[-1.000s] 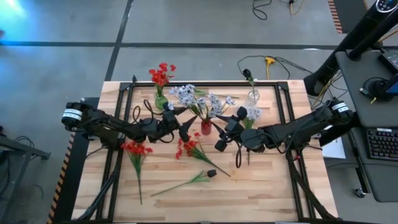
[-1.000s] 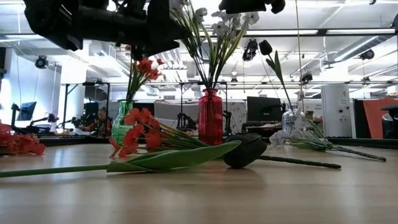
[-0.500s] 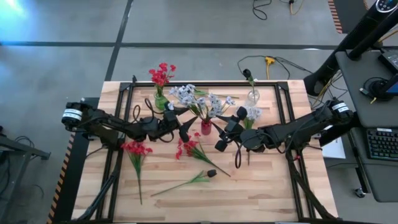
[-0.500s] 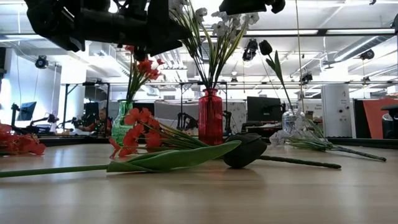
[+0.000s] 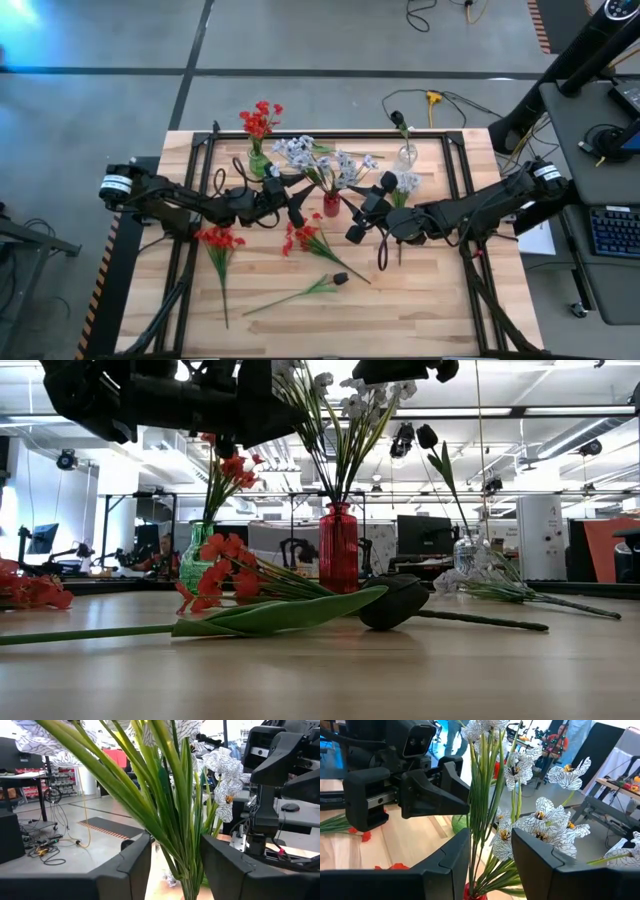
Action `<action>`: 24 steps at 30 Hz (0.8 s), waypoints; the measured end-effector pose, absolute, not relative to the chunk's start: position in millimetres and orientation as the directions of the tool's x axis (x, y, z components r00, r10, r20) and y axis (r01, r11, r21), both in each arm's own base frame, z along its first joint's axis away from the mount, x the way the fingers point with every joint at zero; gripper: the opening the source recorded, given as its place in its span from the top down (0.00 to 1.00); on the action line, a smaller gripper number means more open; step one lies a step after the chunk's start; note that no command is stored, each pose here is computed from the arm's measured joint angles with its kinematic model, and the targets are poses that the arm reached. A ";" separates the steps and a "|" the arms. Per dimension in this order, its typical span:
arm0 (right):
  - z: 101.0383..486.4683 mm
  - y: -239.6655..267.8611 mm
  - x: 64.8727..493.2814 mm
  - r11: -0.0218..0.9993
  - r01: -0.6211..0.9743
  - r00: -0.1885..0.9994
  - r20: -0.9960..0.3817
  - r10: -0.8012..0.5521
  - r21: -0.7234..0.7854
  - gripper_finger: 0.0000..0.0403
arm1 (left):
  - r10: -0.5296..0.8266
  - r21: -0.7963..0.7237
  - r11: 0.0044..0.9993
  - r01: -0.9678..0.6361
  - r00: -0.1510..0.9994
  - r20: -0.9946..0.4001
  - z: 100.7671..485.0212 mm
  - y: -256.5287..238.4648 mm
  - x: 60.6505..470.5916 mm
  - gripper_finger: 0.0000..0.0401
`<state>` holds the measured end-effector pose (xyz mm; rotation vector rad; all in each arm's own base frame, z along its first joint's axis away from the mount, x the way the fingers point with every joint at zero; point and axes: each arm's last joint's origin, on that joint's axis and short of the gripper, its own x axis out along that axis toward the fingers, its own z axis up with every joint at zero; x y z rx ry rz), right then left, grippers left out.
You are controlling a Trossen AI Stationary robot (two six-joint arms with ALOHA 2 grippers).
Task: Sort flowers into vase by color
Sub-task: Put the right white flowers into the red vase
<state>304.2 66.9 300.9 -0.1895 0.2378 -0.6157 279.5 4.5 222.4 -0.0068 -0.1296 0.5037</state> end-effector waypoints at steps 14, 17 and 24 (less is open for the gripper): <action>290.1 67.9 298.4 0.870 0.475 0.820 -0.291 -0.492 -0.132 0.69 | 0.503 -0.027 0.864 -0.503 0.858 0.106 223.6 5.7 281.6 0.74; 291.8 68.5 295.8 0.898 0.430 0.842 -0.316 -0.437 -0.096 0.71 | 0.523 -0.029 0.852 -0.523 0.846 0.104 223.5 6.3 281.3 0.77; 287.1 68.4 287.6 0.924 0.381 0.836 -0.416 -0.357 -0.028 0.80 | 0.524 -0.025 0.851 -0.524 0.846 0.102 223.3 6.3 281.3 0.81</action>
